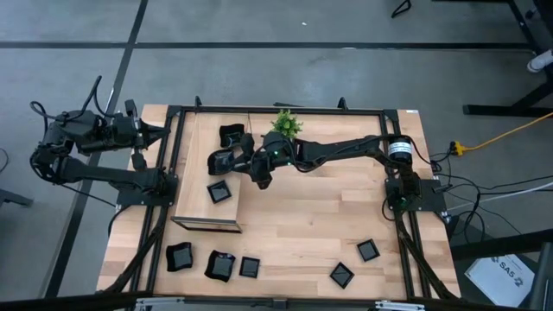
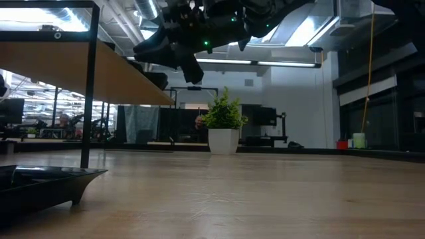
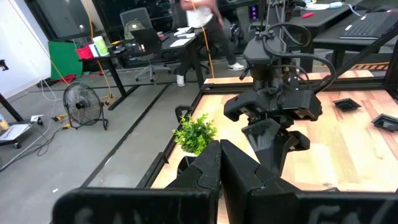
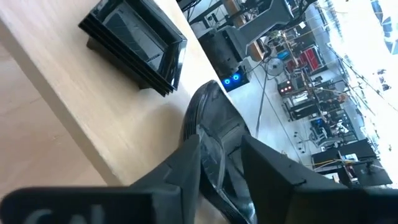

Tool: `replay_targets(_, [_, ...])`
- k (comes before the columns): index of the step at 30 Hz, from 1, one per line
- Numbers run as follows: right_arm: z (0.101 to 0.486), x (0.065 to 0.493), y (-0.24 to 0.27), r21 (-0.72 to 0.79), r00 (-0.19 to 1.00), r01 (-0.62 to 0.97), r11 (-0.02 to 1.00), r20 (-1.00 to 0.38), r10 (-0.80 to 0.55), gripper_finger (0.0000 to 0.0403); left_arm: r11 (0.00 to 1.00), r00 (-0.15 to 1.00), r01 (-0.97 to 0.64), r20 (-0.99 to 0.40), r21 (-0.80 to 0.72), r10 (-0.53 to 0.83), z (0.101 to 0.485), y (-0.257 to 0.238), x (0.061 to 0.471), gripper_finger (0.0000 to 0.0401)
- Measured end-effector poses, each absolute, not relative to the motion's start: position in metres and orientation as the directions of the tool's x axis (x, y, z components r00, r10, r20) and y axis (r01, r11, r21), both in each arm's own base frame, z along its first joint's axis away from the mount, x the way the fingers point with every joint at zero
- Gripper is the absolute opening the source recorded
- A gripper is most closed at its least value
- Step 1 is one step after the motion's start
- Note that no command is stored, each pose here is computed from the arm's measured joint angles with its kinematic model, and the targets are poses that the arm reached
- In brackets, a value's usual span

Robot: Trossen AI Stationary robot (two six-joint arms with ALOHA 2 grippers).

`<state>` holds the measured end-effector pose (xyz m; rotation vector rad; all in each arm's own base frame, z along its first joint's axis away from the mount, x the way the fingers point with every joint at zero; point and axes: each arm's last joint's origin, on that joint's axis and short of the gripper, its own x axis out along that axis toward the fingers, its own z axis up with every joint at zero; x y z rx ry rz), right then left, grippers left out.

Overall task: Pick & Place Mini shaped plates
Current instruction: Stack the black leaf shape bowl on top of the black leaf shape bowl on the shelf, then stack the black square plate on top of the black square plate on the shelf

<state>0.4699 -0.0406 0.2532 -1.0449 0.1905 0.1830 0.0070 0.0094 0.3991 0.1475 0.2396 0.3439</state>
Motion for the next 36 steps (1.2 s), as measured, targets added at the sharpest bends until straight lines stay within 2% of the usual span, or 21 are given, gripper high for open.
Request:
replay_targets(8, [0.255,0.471,-0.039,-0.757,0.973,-0.211,0.619,-0.222,0.061,0.0167,0.931,0.914,-0.315,-0.207,0.183,0.35,0.399,0.009,0.007,0.0004])
replay_targets(13, [0.255,0.472,-0.017,-0.672,0.969,-0.231,0.704,-0.223,0.105,0.0181,0.931,0.913,-0.315,-0.207,0.183,0.35,0.399,0.009,0.007,0.0004])
replay_targets(18, [0.257,0.471,0.019,-0.644,0.957,-0.288,0.709,-0.23,0.179,0.0184,0.931,0.914,-0.315,-0.207,0.183,0.35,0.399,0.009,0.007,0.0004])
replay_targets(21, [0.265,0.463,0.04,-0.648,0.952,-0.3,0.701,-0.254,0.173,0.0184,0.931,0.914,-0.315,-0.207,0.183,0.35,0.399,0.009,0.007,0.0004])
replay_targets(26, [0.279,0.44,0.066,-0.581,0.912,-0.354,0.733,-0.39,0.132,0.0184,0.931,0.914,-0.315,-0.207,0.183,0.35,0.399,0.009,0.007,0.0004])
replay_targets(36, [0.302,0.391,0.096,-0.277,0.779,-0.418,0.865,-0.599,0.184,0.0184,0.931,0.914,-0.315,-0.207,0.184,0.35,0.399,0.009,0.007,0.0004])
